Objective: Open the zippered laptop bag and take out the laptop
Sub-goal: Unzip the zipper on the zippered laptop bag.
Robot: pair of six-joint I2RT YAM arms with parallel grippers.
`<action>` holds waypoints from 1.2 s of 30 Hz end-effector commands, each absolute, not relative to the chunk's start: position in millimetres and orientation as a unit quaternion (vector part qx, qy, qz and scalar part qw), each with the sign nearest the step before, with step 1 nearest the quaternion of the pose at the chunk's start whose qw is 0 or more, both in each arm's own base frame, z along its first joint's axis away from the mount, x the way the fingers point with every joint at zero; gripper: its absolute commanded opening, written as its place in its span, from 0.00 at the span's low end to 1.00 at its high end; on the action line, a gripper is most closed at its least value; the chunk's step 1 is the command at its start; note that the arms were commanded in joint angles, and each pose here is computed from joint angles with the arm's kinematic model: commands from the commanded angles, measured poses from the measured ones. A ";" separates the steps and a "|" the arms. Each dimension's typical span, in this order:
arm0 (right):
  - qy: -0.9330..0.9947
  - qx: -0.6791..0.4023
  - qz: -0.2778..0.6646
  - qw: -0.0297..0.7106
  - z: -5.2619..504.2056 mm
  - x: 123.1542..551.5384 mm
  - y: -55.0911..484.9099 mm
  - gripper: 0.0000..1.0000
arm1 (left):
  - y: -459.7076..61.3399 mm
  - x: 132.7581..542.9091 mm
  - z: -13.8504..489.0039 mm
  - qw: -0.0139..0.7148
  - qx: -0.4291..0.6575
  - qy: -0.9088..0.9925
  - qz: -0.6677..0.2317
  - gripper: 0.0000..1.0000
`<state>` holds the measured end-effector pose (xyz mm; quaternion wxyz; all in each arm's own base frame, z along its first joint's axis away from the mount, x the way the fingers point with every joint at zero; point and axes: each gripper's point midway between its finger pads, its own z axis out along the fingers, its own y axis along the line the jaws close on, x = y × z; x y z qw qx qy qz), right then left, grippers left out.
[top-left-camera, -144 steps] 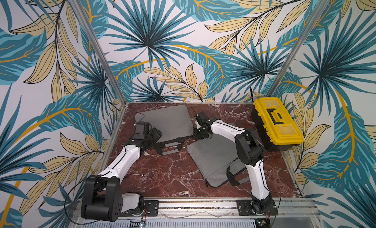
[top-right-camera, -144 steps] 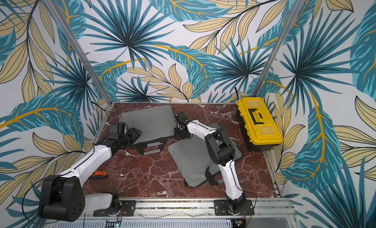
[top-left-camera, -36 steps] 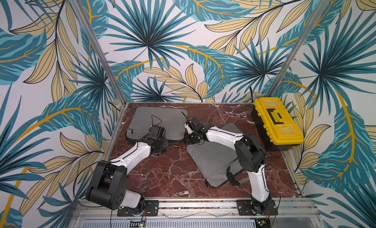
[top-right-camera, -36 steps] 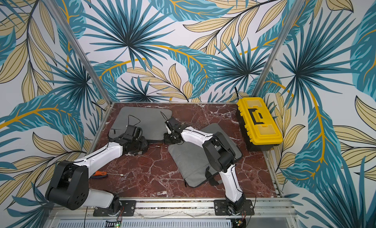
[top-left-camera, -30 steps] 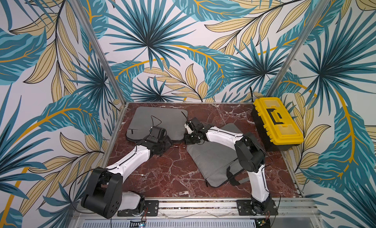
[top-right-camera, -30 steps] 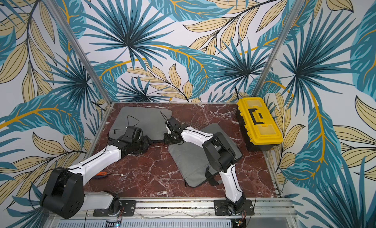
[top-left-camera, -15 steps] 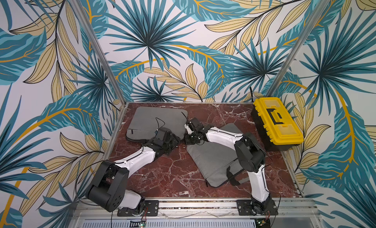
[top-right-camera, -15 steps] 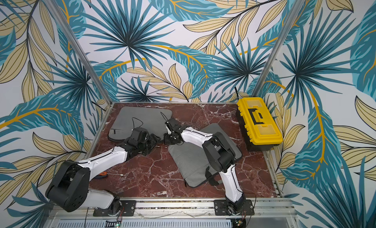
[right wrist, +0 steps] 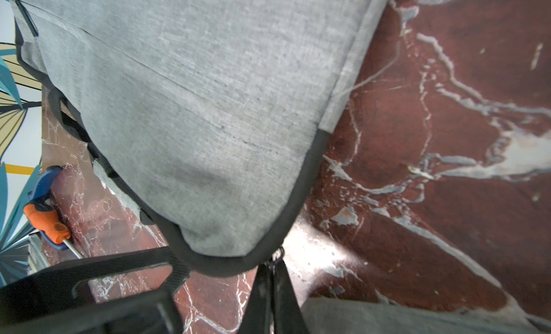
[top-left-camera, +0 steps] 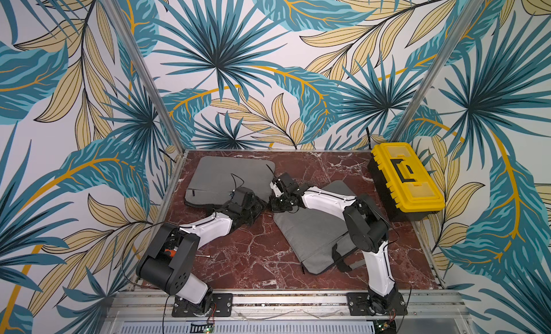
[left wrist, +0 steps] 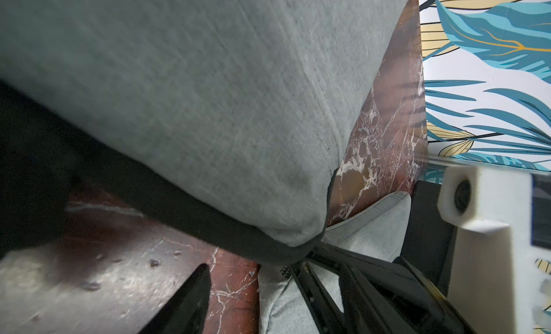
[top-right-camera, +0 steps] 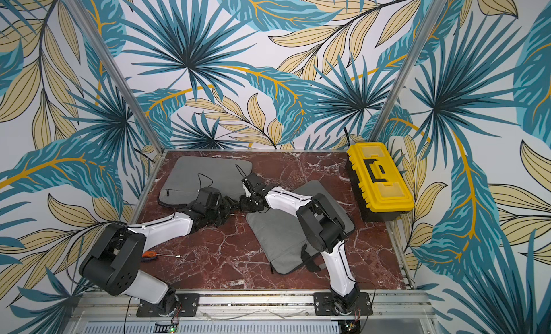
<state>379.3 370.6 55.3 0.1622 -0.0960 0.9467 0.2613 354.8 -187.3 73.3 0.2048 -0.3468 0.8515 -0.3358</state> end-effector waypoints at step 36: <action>0.942 -0.103 0.277 0.156 67.8 360.6 369.8 0.00 | -179.7 370.8 55.1 0.225 -0.364 0.843 -0.325 0.11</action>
